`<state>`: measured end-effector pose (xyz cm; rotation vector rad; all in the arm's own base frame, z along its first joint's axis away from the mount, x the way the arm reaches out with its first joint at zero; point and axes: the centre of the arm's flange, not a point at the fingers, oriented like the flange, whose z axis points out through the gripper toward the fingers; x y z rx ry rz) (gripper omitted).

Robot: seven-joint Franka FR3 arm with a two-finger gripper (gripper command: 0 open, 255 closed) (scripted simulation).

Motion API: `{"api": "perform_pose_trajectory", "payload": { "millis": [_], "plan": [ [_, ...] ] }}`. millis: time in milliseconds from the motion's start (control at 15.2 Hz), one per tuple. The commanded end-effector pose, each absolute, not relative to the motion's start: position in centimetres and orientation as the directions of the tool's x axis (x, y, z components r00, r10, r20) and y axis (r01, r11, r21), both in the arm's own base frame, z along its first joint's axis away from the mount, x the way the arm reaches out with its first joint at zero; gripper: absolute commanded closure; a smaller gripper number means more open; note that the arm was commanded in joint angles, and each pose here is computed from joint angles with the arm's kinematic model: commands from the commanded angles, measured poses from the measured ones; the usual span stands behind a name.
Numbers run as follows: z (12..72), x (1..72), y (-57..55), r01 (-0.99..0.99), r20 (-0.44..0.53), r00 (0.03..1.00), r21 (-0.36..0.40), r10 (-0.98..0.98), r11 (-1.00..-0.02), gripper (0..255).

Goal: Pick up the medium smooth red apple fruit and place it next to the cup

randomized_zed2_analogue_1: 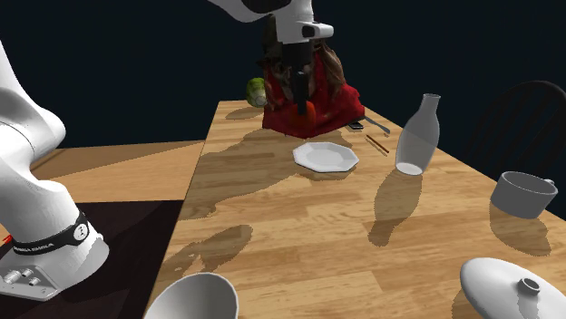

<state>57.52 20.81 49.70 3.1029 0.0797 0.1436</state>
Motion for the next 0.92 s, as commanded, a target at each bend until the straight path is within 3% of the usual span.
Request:
{"api": "perform_pose_trajectory", "payload": {
  "millis": [0,858],
  "plan": [
    [50.7,57.6,20.8,0.050,0.091,0.994,0.037,0.053,-0.998,255],
    [51.7,55.0,6.5,0.050,0.091,0.994,0.037,0.053,-0.998,255]
  ]
}}
